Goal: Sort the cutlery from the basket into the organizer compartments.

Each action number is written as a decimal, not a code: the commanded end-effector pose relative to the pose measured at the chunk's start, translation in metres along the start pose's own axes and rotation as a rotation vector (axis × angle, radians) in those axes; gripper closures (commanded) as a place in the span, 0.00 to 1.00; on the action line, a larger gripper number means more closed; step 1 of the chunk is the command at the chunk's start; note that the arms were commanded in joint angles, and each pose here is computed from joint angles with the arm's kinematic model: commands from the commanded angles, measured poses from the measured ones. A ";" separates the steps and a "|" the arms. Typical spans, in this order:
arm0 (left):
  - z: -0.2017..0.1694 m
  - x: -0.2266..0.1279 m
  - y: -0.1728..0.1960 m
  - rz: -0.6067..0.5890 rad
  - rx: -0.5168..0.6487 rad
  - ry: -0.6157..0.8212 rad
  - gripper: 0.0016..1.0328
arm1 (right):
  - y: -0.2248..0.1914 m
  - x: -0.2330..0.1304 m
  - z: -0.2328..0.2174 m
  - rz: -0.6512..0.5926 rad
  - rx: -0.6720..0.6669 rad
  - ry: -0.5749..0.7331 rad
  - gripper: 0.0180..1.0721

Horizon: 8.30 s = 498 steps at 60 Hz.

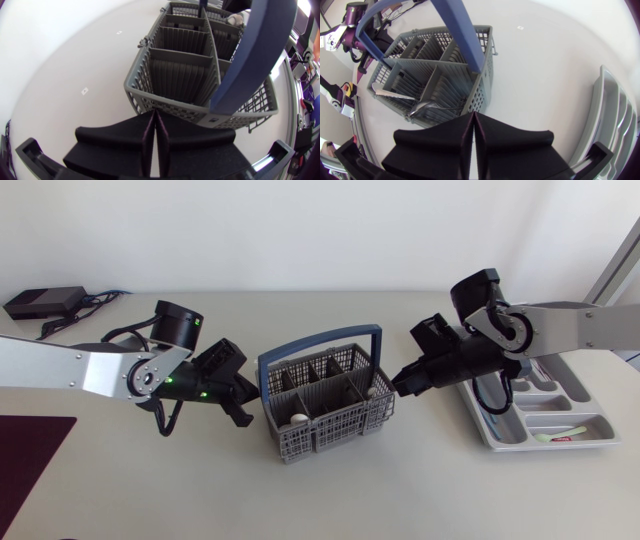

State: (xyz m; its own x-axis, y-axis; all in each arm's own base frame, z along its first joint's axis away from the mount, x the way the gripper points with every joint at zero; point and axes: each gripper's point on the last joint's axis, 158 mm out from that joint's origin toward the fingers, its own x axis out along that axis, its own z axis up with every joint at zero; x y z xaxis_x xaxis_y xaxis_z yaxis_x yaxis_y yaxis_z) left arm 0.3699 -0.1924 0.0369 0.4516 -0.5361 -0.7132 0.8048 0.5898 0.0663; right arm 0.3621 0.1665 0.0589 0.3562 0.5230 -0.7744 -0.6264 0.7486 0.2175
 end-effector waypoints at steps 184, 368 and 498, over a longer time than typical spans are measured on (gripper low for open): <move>-0.020 -0.089 -0.095 -0.160 0.046 -0.077 0.97 | 0.176 0.039 0.037 0.007 -0.397 0.007 0.61; -0.024 -0.093 -0.101 -0.161 0.048 -0.084 0.97 | 0.232 -0.108 0.058 0.225 -0.324 0.119 0.95; 0.116 -0.048 -0.153 -0.143 0.141 -0.038 0.92 | -0.235 -0.155 -0.222 -0.741 0.418 0.232 0.46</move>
State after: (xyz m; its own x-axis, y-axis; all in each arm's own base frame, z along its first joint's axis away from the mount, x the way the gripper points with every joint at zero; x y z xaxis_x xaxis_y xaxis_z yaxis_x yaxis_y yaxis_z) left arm 0.2660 -0.3143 0.1382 0.3389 -0.6333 -0.6957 0.9113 0.4046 0.0756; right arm 0.3014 -0.1845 0.0025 0.3959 -0.2278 -0.8896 0.0238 0.9710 -0.2381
